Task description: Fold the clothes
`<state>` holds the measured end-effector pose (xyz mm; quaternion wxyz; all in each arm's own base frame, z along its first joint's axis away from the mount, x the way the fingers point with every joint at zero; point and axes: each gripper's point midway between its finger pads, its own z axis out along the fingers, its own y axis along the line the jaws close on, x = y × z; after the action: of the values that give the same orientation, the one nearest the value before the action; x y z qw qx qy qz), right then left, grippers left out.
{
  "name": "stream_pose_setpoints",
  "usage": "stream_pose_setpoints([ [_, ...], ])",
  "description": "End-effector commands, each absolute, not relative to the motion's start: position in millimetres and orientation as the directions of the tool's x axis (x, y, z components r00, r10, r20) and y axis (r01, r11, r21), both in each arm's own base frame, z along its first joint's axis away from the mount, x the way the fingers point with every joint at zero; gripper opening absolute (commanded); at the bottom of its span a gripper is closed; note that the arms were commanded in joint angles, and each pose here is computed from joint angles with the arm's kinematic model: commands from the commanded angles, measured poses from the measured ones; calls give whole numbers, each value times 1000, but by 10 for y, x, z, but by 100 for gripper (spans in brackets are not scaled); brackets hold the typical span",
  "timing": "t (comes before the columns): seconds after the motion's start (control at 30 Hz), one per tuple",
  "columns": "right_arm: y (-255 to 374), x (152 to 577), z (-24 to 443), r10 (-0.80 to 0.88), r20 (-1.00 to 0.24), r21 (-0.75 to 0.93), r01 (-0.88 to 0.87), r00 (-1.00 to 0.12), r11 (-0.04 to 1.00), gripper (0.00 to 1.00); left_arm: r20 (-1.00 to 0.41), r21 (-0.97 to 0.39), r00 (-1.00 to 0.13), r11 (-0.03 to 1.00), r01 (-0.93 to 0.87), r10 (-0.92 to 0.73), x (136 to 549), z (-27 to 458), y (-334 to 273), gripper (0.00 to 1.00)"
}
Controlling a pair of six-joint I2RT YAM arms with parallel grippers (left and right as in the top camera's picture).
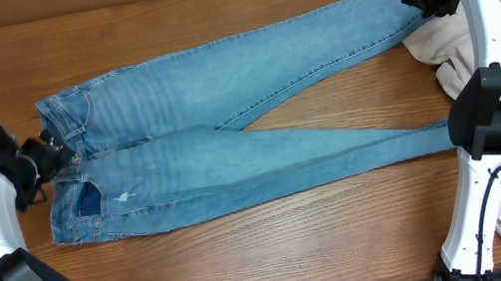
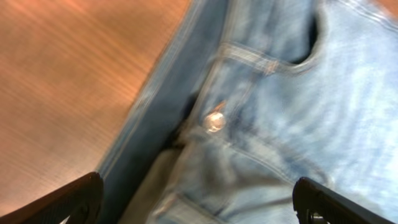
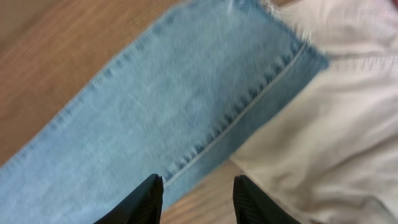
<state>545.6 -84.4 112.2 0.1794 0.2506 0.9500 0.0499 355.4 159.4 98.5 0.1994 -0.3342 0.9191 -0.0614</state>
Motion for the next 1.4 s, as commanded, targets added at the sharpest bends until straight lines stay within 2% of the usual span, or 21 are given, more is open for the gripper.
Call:
stream_pose_setpoints([
  [0.0, -900, 5379, 1155, 500, -302, 175, 469, -812, 866, 41, -400, -293, -682, 791, -537, -612, 3836, 1197, 1556, 100],
  [0.17, -878, 5267, 1116, 481, -262, 154, 455, -837, 877, 40, -445, -305, -652, 788, -535, -614, 3989, 1208, 1621, 100],
  [0.57, -833, 5081, 1065, 463, -191, 126, 446, -866, 886, 40, -498, -380, -646, 815, -438, -579, 4624, 692, 1748, 100],
  [0.77, -828, 5053, 1059, 464, -180, 123, 448, -868, 886, 40, -490, -415, -666, 822, -390, -563, 4967, 444, 1700, 78],
  [1.1, -824, 5029, 1054, 464, -170, 120, 449, -870, 886, 40, -502, -417, -679, 838, -352, -536, 5240, 129, 1586, 78],
  [1.13, -824, 5029, 1054, 464, -170, 120, 449, -870, 886, 40, -508, -418, -677, 839, -348, -533, 5256, 142, 1583, 75],
  [1.17, -824, 5029, 1054, 464, -170, 120, 449, -870, 886, 40, -513, -422, -674, 840, -341, -531, 5271, 162, 1579, 68],
  [1.23, -824, 5029, 1054, 464, -170, 120, 449, -870, 886, 40, -522, -432, -670, 841, -327, -529, 5317, 237, 1576, 45],
  [1.27, -824, 5028, 1054, 464, -170, 120, 449, -870, 886, 40, -527, -438, -667, 841, -318, -527, 5349, 289, 1575, 32],
  [1.3, -823, 5024, 1053, 464, -168, 119, 449, -870, 886, 40, -533, -440, -662, 841, -314, -526, 5381, 348, 1594, 10],
  [1.33, -823, 5020, 1052, 464, -166, 119, 449, -870, 886, 40, -541, -440, -657, 843, -310, -525, 5419, 422, 1616, 4],
  [1.37, -822, 5015, 1051, 464, -165, 118, 449, -871, 886, 40, -549, -439, -652, 844, -307, -523, 5461, 508, 1639, 4],
])
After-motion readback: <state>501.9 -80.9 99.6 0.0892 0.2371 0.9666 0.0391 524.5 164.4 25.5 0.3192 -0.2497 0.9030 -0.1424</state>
